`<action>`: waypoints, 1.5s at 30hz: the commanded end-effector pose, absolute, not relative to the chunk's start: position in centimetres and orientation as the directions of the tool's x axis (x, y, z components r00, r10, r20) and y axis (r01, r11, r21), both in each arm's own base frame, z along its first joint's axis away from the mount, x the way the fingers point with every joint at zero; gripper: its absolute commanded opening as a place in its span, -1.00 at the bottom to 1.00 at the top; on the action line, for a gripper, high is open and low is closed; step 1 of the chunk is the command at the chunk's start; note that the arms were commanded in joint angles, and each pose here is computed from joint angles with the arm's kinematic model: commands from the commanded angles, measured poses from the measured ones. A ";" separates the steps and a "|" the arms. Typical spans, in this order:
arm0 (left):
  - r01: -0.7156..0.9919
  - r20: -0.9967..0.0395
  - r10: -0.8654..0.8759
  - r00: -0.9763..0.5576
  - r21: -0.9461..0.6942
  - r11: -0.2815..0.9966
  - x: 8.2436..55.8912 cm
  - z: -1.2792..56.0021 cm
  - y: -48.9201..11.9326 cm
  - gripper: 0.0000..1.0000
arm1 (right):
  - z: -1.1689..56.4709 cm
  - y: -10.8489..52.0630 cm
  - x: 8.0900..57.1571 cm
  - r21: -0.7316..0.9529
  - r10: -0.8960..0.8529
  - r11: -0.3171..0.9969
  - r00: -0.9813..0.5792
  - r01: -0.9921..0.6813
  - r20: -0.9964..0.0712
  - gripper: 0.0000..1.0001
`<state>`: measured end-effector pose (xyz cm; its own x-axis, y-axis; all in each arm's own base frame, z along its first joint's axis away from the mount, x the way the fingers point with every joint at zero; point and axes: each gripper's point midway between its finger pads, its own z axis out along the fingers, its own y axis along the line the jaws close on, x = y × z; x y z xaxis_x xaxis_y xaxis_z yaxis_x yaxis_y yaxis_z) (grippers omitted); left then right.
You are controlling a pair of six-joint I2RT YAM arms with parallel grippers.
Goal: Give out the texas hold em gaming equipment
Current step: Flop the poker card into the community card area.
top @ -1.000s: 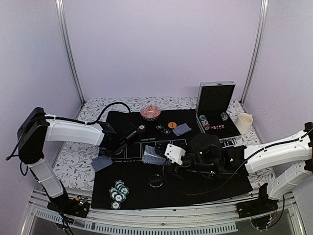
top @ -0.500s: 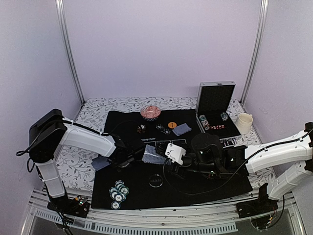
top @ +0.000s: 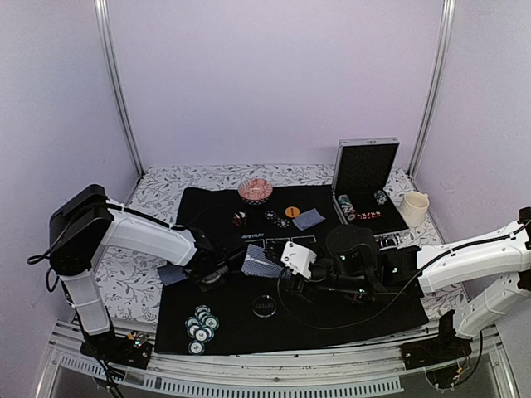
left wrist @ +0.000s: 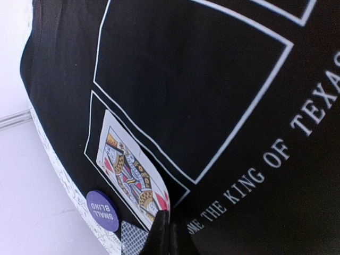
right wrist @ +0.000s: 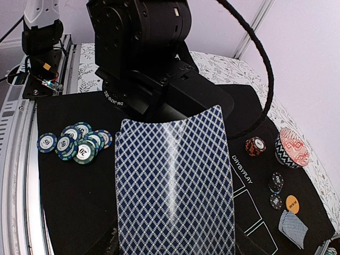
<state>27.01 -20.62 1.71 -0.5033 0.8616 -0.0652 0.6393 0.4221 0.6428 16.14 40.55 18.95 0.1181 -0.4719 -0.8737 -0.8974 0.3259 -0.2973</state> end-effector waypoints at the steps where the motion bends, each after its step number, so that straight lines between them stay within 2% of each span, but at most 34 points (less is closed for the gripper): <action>1: 0.610 -0.087 0.874 -0.478 0.682 0.402 27.9 2.7 -21.4 -1.00 | 20.5 40.2 16.4 -0.291 -0.434 0.355 0.119 -0.888 -0.893 -0.02; 17: 0.640 -0.055 0.849 -0.525 0.632 0.437 27.4 1.2 -19.9 -1.00 | 20.6 39.8 16.3 -0.286 -0.430 0.360 0.114 -0.888 -0.896 -0.02; 25: 0.692 -0.106 0.850 -0.516 0.533 0.487 25.9 1.8 -21.7 -0.44 | 20.6 39.4 16.4 -0.281 -0.430 0.372 0.105 -0.885 -0.897 -0.02; 30: 0.695 -0.164 0.837 -0.523 0.487 0.529 25.6 3.3 -22.7 -0.30 | 20.9 39.3 16.4 -0.281 -0.427 0.377 0.104 -0.882 -0.898 -0.02; 35: 0.692 -0.319 0.791 -0.522 0.383 0.611 25.7 6.5 -24.8 -0.07 | 21.0 39.1 16.5 -0.287 -0.432 0.380 0.106 -0.880 -0.896 -0.02; 41: 0.672 -0.524 0.656 -0.543 0.196 0.714 26.3 11.8 -26.9 0.39 | 20.9 39.2 16.4 -0.282 -0.434 0.379 0.099 -0.881 -0.895 -0.02; 45: 0.715 -0.681 0.521 -0.514 -0.004 0.700 25.4 17.3 -28.9 0.72 | 20.9 39.3 16.5 -0.284 -0.437 0.380 0.099 -0.881 -0.894 -0.02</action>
